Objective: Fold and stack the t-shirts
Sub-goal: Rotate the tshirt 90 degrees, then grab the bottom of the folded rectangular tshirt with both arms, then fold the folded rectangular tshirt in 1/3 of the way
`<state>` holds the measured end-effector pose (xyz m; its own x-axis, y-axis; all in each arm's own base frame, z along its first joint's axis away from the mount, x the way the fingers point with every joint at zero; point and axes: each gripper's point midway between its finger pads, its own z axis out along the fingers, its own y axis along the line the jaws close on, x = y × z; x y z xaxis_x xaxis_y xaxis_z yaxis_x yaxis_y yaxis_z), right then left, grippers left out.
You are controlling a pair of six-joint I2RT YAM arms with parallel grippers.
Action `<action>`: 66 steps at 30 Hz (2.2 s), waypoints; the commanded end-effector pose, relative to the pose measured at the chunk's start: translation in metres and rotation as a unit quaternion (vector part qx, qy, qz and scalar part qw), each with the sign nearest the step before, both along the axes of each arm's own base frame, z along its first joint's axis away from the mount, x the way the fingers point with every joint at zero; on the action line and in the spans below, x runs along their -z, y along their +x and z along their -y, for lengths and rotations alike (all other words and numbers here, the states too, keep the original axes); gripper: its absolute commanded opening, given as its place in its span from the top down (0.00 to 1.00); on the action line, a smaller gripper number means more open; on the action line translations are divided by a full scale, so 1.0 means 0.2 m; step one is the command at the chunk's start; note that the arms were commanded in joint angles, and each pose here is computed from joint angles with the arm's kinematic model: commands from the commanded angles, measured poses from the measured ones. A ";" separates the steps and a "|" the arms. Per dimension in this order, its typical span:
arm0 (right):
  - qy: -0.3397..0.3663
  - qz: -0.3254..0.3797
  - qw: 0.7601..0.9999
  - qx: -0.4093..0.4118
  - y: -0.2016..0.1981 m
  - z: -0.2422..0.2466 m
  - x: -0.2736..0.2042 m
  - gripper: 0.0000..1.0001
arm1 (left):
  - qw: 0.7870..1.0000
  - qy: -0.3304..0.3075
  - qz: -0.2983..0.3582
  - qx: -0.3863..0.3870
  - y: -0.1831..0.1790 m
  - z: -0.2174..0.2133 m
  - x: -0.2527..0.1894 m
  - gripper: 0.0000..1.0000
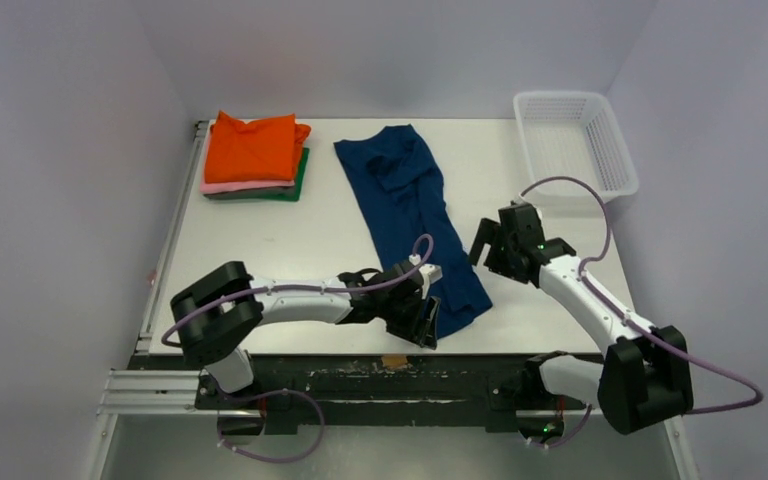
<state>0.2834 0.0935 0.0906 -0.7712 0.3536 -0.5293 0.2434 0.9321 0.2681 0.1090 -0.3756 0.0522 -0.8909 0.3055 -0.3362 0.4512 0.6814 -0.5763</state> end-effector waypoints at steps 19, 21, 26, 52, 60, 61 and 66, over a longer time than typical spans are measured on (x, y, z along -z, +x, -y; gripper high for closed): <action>0.027 -0.130 0.991 -0.021 -0.49 0.03 0.40 0.48 | 0.977 0.198 0.042 -0.071 0.05 -0.14 0.23 1.00; 0.052 -0.143 0.988 -0.035 -0.53 -0.02 0.42 0.69 | 0.978 0.194 0.041 -0.071 0.05 -0.15 0.21 1.00; 0.103 -0.173 0.975 -0.095 -0.71 -0.17 0.41 1.00 | 0.978 0.191 0.044 -0.071 -0.01 -0.26 0.16 1.00; 0.065 -0.158 0.954 -0.246 -0.96 -0.48 0.06 1.00 | 0.983 0.126 0.101 -0.083 -0.15 -0.55 -0.19 1.00; 0.032 -0.005 0.987 -0.158 -0.45 -0.51 -0.15 1.00 | 0.968 0.095 0.162 -0.165 0.31 -0.50 -0.36 1.00; 0.040 0.007 0.988 -0.152 -0.38 -0.52 -0.17 1.00 | 0.966 0.100 0.164 -0.172 0.37 -0.50 -0.37 1.00; 0.024 0.050 0.994 -0.094 -0.07 -0.47 -0.24 1.00 | 0.947 0.156 0.168 -0.226 0.68 -0.55 -0.35 1.00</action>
